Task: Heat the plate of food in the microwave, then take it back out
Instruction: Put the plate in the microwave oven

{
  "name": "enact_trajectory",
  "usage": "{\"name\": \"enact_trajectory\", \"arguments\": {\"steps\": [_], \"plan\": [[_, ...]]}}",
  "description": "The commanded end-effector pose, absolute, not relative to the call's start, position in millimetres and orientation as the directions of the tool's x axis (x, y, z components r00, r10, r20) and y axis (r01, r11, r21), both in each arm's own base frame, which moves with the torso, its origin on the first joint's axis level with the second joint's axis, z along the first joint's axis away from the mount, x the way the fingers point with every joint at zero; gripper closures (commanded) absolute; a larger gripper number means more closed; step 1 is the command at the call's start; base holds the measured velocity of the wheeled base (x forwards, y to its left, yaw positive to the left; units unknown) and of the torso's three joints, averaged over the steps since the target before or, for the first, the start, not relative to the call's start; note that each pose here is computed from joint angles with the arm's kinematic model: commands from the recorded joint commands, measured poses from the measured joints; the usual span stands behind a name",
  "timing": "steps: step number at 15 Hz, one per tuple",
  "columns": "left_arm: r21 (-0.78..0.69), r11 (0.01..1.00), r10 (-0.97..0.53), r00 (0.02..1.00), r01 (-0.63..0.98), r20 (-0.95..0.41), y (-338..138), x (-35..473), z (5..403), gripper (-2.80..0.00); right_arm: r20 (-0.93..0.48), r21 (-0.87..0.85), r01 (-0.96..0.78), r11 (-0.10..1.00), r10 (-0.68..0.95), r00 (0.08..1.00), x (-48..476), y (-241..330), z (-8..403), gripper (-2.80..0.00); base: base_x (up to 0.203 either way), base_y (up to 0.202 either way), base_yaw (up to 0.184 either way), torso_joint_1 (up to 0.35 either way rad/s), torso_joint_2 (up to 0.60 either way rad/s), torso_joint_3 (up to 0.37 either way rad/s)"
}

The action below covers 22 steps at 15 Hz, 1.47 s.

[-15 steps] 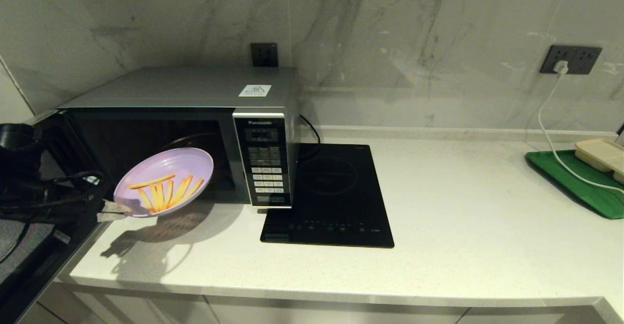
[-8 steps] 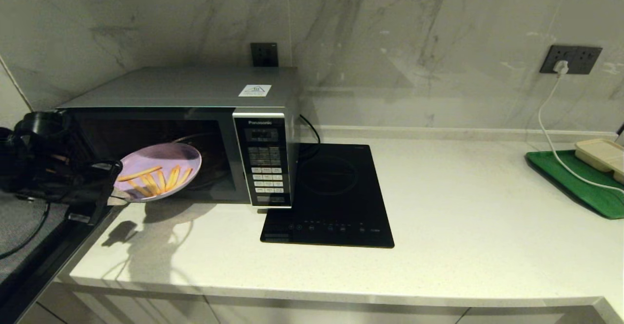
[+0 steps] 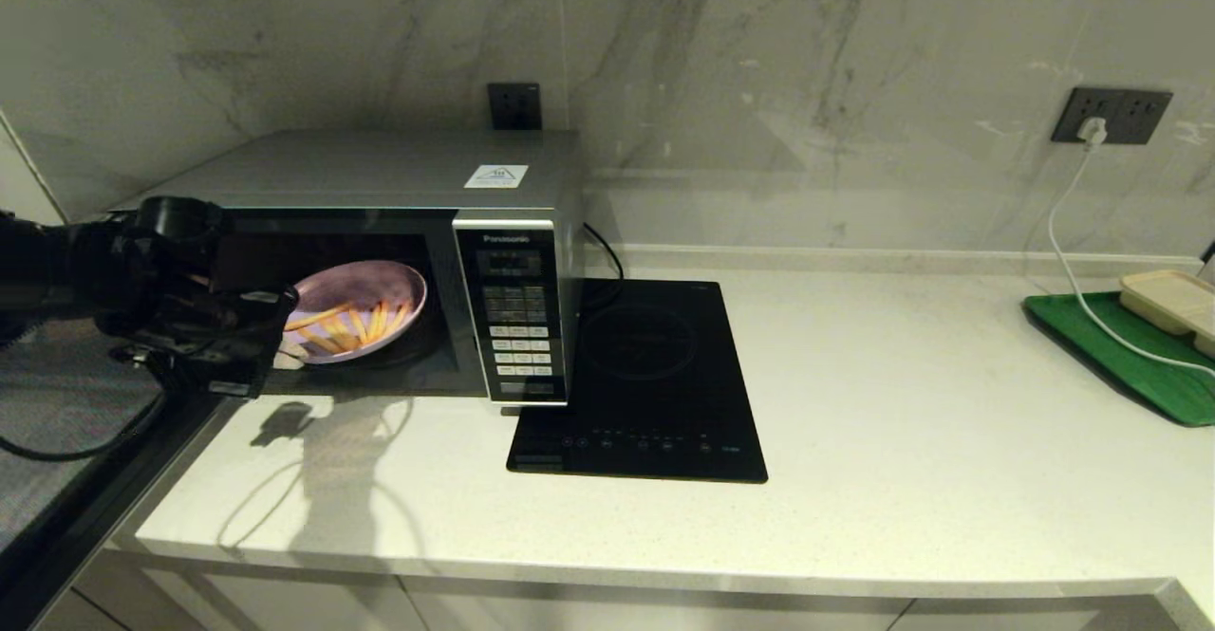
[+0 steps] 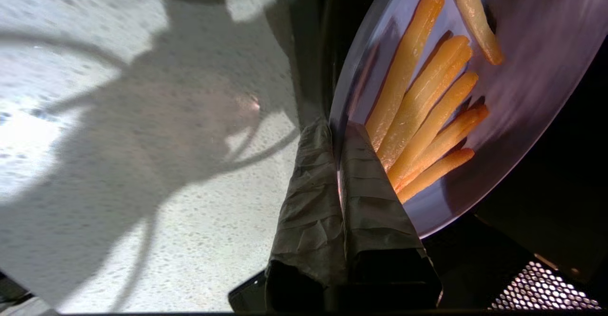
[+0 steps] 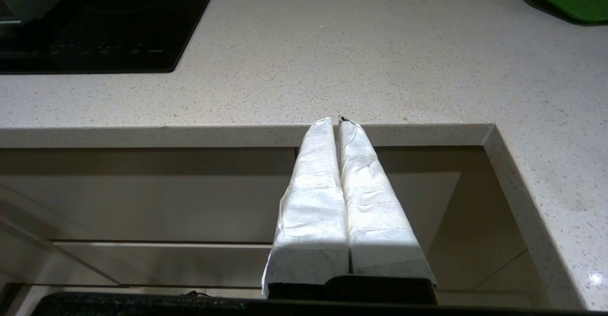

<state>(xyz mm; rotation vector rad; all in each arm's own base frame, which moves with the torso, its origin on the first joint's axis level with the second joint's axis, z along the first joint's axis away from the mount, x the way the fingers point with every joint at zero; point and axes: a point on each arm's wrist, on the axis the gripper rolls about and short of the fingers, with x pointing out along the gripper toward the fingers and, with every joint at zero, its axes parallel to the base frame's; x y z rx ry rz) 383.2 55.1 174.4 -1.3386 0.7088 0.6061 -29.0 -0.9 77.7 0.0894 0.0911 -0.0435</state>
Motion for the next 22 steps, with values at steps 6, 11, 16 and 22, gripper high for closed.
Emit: {"name": "enact_trajectory", "arguments": {"steps": [6,11,16,22], "plan": [[-0.643,0.158,-0.035,0.647,-0.749,-0.762,42.8,413.9,169.6,0.00,-0.095,0.088,0.050,0.995,-0.041,0.995,-28.9,-0.9,77.6,0.00,0.000,0.000,0.000,0.000,0.00,0.000],[-0.642,0.162,-0.038,0.646,-0.749,-0.763,42.7,418.5,166.3,0.00,-0.095,0.088,0.047,0.995,-0.038,0.995,-28.9,-0.9,77.6,0.00,0.000,0.000,0.000,0.000,0.00,0.000],[-0.583,0.147,-0.035,0.585,-0.799,-0.810,43.7,419.6,152.5,0.00,-0.095,0.088,0.047,0.995,-0.038,0.995,-28.9,-0.9,77.6,0.00,0.000,0.000,0.000,0.000,0.00,0.000],[-0.612,0.139,0.001,0.618,-0.778,-0.786,45.8,424.1,162.1,0.00,-0.093,0.088,0.047,0.995,-0.039,0.995,-28.9,-0.9,77.8,0.00,0.000,0.000,0.000,0.000,0.00,0.000]]}}
